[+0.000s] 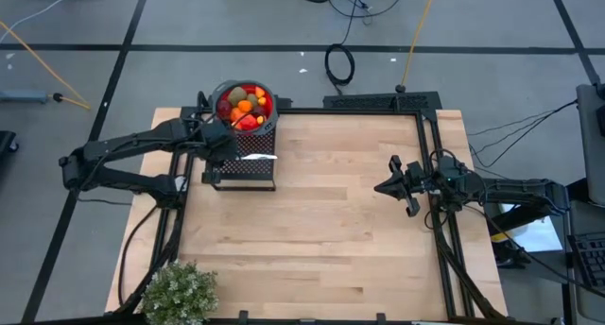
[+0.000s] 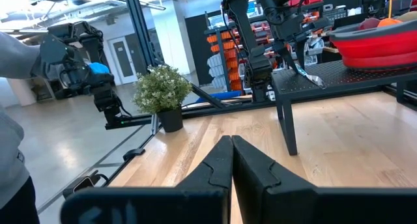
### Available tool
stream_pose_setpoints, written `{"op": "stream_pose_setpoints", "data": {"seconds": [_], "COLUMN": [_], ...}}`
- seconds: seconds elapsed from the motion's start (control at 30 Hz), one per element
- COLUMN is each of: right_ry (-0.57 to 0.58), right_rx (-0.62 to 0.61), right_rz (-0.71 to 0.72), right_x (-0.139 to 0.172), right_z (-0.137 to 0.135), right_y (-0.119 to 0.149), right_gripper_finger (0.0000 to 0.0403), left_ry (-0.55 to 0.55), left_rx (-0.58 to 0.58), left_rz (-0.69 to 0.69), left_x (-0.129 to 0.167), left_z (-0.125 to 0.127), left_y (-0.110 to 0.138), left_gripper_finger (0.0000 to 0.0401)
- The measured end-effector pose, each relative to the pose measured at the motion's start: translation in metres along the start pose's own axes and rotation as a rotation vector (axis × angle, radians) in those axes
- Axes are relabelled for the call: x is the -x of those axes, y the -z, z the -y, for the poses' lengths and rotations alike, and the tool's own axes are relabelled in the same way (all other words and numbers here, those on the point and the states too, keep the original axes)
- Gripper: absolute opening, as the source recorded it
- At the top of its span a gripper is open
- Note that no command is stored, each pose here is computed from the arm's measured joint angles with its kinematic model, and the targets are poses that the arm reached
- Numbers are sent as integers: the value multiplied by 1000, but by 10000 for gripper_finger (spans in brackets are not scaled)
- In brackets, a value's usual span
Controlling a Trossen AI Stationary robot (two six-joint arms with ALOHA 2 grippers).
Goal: Pick & Place Fruit
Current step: Put the blue patterned knife on the shelf
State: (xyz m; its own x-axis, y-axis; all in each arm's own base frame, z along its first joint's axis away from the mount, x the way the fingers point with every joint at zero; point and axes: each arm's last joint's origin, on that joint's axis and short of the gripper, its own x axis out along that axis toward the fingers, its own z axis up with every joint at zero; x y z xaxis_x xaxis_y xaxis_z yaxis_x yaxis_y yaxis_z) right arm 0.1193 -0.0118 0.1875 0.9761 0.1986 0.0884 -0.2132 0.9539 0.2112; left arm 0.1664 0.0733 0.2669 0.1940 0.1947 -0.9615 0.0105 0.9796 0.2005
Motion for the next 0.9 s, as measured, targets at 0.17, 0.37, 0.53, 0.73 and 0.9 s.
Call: {"op": "stream_pose_setpoints", "data": {"seconds": [0.17,0.37,0.53,0.73,0.9], "right_ry": [0,0,0,0,0], "right_rx": [0,0,0,0,0], "right_rz": [0,0,0,0,0], "right_x": [0,0,0,0,0], "right_z": [0,0,0,0,0], "right_y": [0,0,0,0,0], "right_gripper_finger": [0,0,0,0,0], "left_ry": [1,2,3,0,-5], "left_rx": [0,0,13,55,55], "left_rz": [-1,-2,-3,-5,-6], "left_x": [0,0,0,0,0], "left_z": [0,0,0,0,0], "left_y": [0,0,0,0,0], "left_gripper_finger": [47,47,49,95,140]}}
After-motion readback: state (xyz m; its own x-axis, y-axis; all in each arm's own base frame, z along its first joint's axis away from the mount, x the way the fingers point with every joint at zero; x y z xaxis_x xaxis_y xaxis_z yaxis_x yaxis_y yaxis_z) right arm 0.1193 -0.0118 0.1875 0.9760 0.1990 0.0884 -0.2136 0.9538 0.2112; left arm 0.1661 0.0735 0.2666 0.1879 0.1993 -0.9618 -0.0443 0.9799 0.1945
